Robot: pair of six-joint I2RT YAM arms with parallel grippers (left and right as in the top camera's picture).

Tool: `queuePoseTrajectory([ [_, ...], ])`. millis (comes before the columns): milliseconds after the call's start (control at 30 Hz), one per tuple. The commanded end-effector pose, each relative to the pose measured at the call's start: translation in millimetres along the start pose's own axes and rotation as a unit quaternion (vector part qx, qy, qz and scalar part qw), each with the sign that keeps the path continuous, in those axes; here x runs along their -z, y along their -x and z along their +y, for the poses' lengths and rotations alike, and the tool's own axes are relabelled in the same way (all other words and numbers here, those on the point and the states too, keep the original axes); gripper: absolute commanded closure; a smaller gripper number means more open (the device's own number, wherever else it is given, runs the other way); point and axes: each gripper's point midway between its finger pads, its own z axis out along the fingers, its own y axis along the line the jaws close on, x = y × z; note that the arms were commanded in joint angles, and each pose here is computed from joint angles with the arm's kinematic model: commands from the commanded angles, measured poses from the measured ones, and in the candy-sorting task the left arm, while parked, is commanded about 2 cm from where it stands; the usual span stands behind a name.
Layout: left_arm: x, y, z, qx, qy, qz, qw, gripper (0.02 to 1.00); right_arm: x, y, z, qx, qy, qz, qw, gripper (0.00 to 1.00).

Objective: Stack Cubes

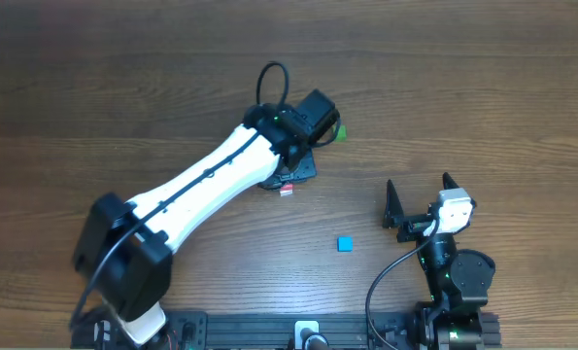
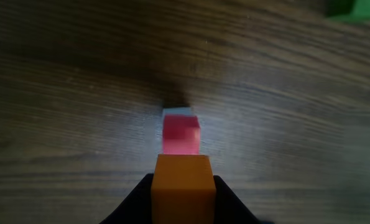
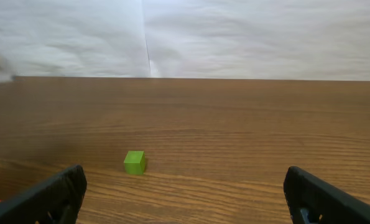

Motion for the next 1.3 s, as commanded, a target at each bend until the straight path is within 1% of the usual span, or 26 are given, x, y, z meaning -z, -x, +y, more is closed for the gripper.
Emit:
queuePoseTrajectory([
  [33,-11,1,-8,0.005,-0.004,0.010,1.000,0.976,0,-2,0,0.002,0.003,0.000,1.000,0.009],
  [867,-34,-2,-4,-0.008,0.024,0.025,0.999,0.967,0,-2,0,0.002,0.003,0.000,1.000,0.007],
  [1300,-34,1,-2,-0.008,0.031,0.016,0.999,0.952,0,-2,0,0.002,0.003,0.000,1.000,0.007],
])
